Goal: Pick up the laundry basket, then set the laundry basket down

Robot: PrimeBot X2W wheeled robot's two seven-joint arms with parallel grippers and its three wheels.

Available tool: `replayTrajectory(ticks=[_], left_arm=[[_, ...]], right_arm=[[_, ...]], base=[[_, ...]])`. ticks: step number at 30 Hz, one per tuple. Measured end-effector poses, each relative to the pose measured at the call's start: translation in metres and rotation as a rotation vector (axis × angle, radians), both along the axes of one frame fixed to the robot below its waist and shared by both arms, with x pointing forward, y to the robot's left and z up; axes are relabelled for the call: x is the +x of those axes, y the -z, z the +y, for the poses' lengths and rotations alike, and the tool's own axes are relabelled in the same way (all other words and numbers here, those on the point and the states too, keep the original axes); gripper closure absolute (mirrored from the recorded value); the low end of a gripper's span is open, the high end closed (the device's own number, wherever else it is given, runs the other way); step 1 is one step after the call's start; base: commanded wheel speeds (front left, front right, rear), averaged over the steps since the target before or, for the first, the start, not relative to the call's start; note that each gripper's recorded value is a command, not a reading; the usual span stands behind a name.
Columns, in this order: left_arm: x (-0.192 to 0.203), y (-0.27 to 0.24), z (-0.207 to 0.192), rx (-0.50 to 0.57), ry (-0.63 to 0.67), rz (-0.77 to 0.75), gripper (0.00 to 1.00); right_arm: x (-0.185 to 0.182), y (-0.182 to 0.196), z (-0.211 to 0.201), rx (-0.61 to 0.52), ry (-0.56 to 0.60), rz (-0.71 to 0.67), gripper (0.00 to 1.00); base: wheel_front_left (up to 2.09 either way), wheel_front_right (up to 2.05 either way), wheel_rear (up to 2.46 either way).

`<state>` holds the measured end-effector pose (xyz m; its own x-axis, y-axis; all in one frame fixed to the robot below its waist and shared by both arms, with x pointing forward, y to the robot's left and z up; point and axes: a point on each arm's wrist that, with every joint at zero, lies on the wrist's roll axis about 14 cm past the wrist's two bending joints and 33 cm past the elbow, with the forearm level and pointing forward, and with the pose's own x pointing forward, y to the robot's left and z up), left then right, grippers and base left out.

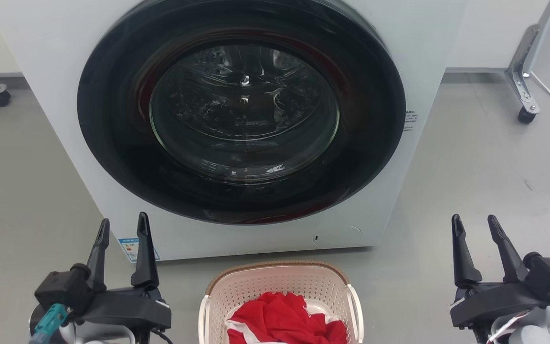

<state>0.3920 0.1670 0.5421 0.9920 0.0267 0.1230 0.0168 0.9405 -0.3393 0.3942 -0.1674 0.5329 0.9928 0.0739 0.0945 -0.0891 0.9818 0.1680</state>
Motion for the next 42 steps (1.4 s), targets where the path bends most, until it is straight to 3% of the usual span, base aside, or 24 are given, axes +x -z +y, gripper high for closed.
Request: replayTrajectory(ticks=[16, 42], left_arm=[[-0.002, -0.007, -0.004, 0.155, -0.021, -0.045, 0.0], [-0.006, 0.008, -0.002, 0.143, -0.017, 0.036, 0.0]], right_arm=[[-0.004, -0.007, 0.012, -0.147, -0.035, -0.07, 0.0], [-0.005, 0.005, 0.01, -0.127, -0.042, -0.021, 0.0]], base=[[0.0, 0.0, 0.0], [0.0, 0.0, 0.0]])
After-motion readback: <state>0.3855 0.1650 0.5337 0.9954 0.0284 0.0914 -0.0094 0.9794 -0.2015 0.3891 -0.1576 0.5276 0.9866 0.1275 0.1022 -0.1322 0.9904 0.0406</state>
